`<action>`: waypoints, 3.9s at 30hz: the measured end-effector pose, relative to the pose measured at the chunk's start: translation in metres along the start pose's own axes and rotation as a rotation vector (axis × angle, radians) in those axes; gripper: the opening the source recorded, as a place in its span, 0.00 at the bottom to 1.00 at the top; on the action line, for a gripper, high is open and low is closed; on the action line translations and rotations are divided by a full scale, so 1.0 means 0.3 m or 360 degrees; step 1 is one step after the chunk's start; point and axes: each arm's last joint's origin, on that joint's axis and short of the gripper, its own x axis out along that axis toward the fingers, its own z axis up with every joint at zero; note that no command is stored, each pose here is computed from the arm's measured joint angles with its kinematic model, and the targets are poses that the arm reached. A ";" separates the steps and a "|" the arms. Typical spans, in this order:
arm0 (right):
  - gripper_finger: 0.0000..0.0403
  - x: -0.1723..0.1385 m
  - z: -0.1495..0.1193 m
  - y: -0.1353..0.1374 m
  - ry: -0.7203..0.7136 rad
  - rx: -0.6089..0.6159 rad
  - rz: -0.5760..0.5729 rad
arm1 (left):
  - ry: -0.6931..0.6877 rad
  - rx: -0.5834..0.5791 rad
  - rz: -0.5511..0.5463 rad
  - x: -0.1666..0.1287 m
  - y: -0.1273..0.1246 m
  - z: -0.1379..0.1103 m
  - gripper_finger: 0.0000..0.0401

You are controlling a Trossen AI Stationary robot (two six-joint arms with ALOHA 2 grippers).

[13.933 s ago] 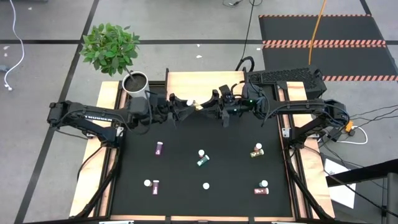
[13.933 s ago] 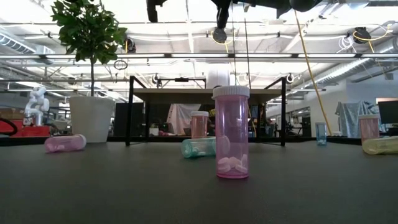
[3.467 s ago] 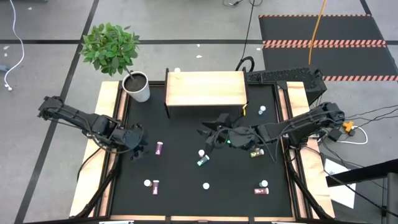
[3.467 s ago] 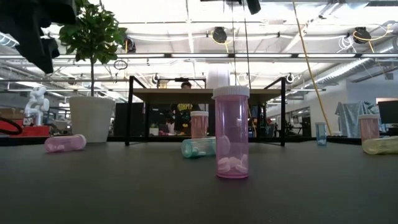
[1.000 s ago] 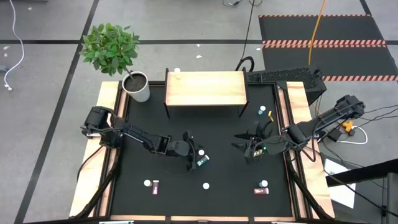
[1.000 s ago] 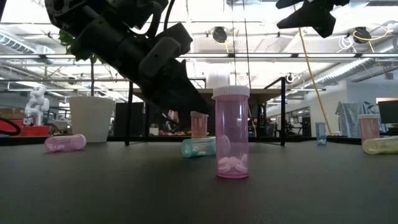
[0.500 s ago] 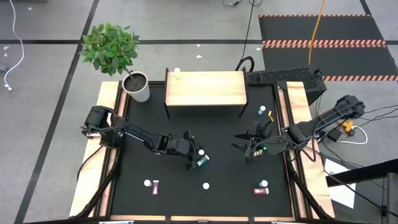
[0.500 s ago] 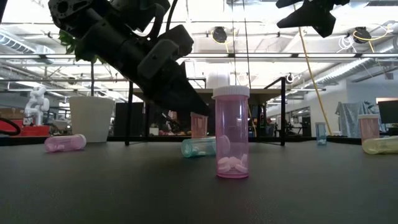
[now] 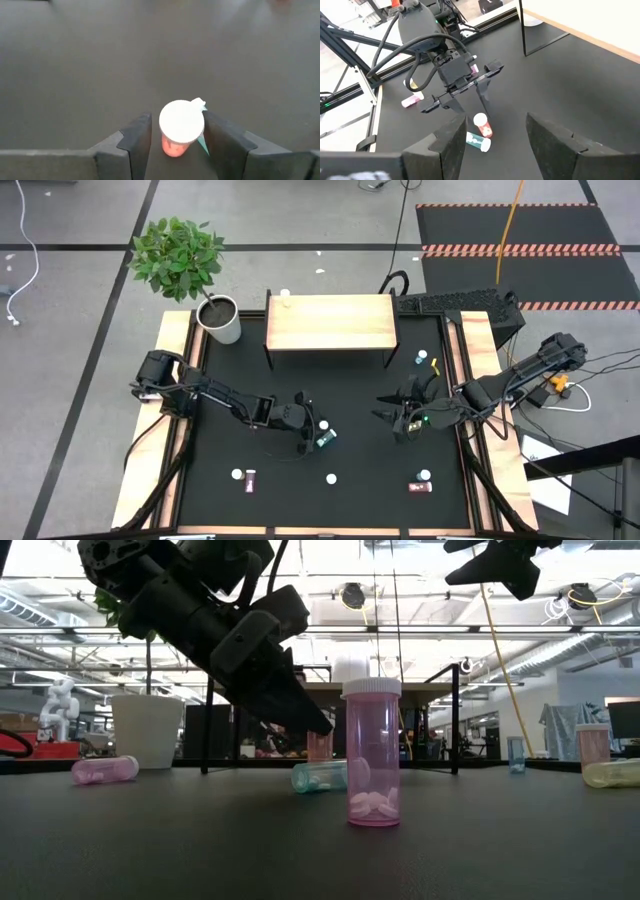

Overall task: Pick and place medicine bottles onto shelf by color
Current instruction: Put the top orange pill bottle on the shelf

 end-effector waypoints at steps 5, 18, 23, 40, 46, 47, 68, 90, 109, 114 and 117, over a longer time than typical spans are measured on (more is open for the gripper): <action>0.49 0.000 0.000 0.000 0.0000 0.0001 0.0000 | -0.0001 -0.0001 0.0000 0.000 0.000 0.000 0.38; 0.49 -0.010 0.009 -0.004 -0.0036 -0.0007 -0.0016 | -0.0053 -0.0212 0.0001 -0.012 0.035 0.054 0.32; 0.49 -0.034 0.029 -0.016 -0.0078 -0.0015 0.0004 | -0.0026 -0.0221 0.0026 -0.043 0.050 0.145 0.32; 0.49 -0.113 0.100 -0.090 -0.0223 -0.0066 -0.0017 | -0.0097 -0.0150 0.0271 -0.234 0.260 0.614 0.32; 0.49 -0.093 0.128 -0.126 -0.0281 -0.0013 -0.0129 | -0.0132 -0.0097 0.0429 -0.293 0.434 0.672 0.32; 0.49 -0.090 0.136 -0.133 -0.0301 0.0002 -0.0145 | -0.0135 -0.0080 0.0463 -0.303 0.464 0.677 0.32; 0.49 -0.078 0.337 -0.349 -0.0504 0.0150 -0.0621 | -0.0096 -0.0224 0.0700 -0.449 0.973 0.542 0.32; 0.49 -0.061 0.343 -0.407 -0.0349 0.0049 -0.0538 | -0.0065 -0.0125 0.0782 -0.349 0.994 0.409 0.32; 0.49 -0.060 0.341 -0.406 -0.0321 0.0007 -0.0507 | -0.0026 -0.0183 0.0770 -0.334 0.999 0.394 0.32; 0.49 -0.060 0.340 -0.406 -0.0320 0.0010 -0.0507 | -0.0033 -0.0208 0.0769 -0.334 0.999 0.394 0.32; 0.49 -0.060 0.340 -0.406 -0.0320 0.0010 -0.0507 | -0.0037 -0.0226 0.0769 -0.334 0.999 0.394 0.35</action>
